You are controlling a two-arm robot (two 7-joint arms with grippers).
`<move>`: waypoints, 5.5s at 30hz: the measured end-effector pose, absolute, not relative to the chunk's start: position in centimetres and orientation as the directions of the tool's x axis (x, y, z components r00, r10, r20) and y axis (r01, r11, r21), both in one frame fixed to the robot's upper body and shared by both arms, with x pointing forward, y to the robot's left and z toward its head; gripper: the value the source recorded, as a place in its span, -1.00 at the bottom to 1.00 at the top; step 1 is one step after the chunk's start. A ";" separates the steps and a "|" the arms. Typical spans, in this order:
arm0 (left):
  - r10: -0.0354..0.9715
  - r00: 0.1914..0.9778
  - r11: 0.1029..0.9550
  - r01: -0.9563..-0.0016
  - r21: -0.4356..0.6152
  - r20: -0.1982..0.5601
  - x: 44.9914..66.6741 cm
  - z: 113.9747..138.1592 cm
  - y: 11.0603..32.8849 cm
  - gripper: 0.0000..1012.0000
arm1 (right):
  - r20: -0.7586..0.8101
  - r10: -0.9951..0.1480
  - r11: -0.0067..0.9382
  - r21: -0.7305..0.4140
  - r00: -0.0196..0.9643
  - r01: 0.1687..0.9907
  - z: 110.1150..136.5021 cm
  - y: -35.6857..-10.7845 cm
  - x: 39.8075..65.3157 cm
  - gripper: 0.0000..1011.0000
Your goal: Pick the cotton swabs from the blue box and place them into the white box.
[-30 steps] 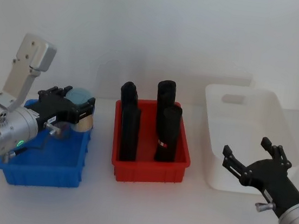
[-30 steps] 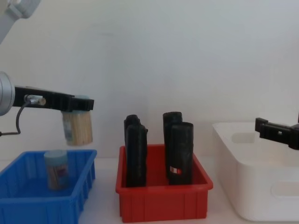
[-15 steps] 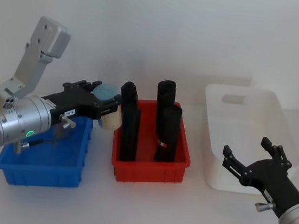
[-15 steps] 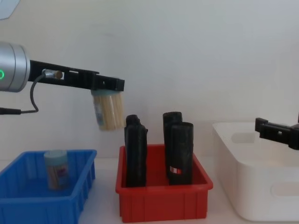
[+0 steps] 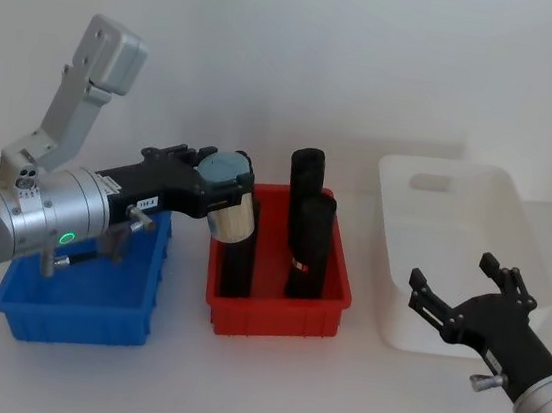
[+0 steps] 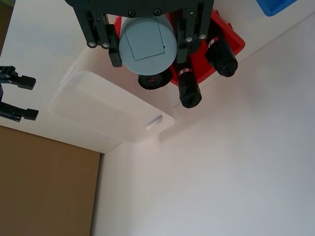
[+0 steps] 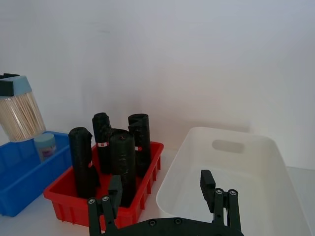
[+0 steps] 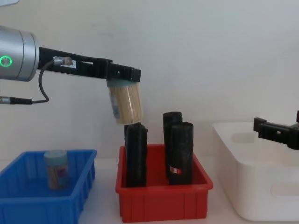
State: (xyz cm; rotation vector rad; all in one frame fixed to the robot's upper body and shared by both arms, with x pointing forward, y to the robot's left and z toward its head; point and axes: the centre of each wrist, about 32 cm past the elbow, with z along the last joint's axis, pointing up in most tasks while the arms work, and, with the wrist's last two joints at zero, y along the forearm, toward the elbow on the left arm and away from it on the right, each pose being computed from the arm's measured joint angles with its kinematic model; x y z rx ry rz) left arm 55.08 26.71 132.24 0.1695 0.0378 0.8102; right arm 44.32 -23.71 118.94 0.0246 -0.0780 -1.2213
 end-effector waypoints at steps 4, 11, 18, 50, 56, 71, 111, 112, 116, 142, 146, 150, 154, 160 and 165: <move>0.715 0.699 0.686 -0.709 0.164 0.027 55.1 132.4 26.6 0.32 | 0.059 -0.929 0.370 0.059 0.366 0.927 119.2 -23.7 44.3 0.98; 0.705 0.708 0.697 -0.699 0.162 0.024 55.1 132.6 26.6 0.32 | 0.087 -0.899 0.434 0.050 0.429 0.900 119.9 -23.4 44.4 0.98; 0.699 0.715 0.703 -0.693 0.161 0.021 55.2 132.7 26.5 0.32 | 0.123 -0.853 0.514 0.034 0.507 0.857 121.1 -22.8 44.8 0.98; 0.692 0.721 0.710 -0.686 0.160 0.019 55.2 132.8 26.4 0.32 | 0.219 -0.683 0.697 -0.091 0.697 0.711 126.3 -17.9 50.9 0.98; 0.692 0.722 0.710 -0.686 0.160 0.019 55.2 132.8 26.4 0.32 | 0.215 -0.665 0.710 -0.113 0.715 0.695 126.6 -16.8 51.5 0.98; 0.692 0.722 0.710 -0.686 0.160 0.019 55.2 132.8 26.4 0.32 | 0.177 -0.664 0.713 -0.142 0.727 0.686 126.7 -14.3 52.5 0.98; 0.692 0.721 0.710 -0.686 0.160 0.019 55.2 132.8 26.4 0.73 | 0.149 -0.691 0.685 -0.180 0.708 0.706 126.8 -10.4 54.4 0.26; 0.692 0.721 0.710 -0.686 0.160 0.019 55.2 132.8 26.4 0.76 | 0.149 -0.691 0.685 -0.180 0.708 0.706 126.8 -10.4 54.4 0.26; 0.692 0.721 0.710 -0.686 0.160 0.019 55.2 132.8 26.4 0.97 | 0.151 -0.691 0.683 -0.181 0.707 0.707 126.8 -10.4 54.5 0.26; 0.692 0.721 0.710 -0.686 0.160 0.019 55.2 132.8 26.4 0.98 | 0.144 -0.768 0.609 -0.134 0.624 0.781 126.7 -12.7 53.1 0.26; 0.692 0.721 0.710 -0.686 0.160 0.019 55.2 132.8 26.4 0.98 | 0.133 -0.796 0.579 -0.119 0.591 0.806 126.7 -13.7 52.7 0.26; 0.692 0.722 0.710 -0.686 0.160 0.019 55.2 132.8 26.4 0.98 | 0.122 -0.819 0.551 -0.105 0.560 0.828 126.7 -14.7 52.5 0.26; 0.692 0.721 0.710 -0.686 0.160 0.019 55.2 132.8 26.4 0.98 | 0.116 -0.841 0.520 -0.092 0.528 0.849 126.8 -15.8 52.2 0.26; 0.692 0.721 0.710 -0.686 0.160 0.019 55.2 132.8 26.4 0.98 | 0.106 -0.878 0.460 -0.075 0.466 0.885 126.7 -17.5 52.0 0.26; 0.692 0.721 0.710 -0.686 0.160 0.019 55.2 132.8 26.4 0.98 | 0.104 -0.904 0.409 -0.068 0.414 0.910 126.6 -18.9 52.1 0.26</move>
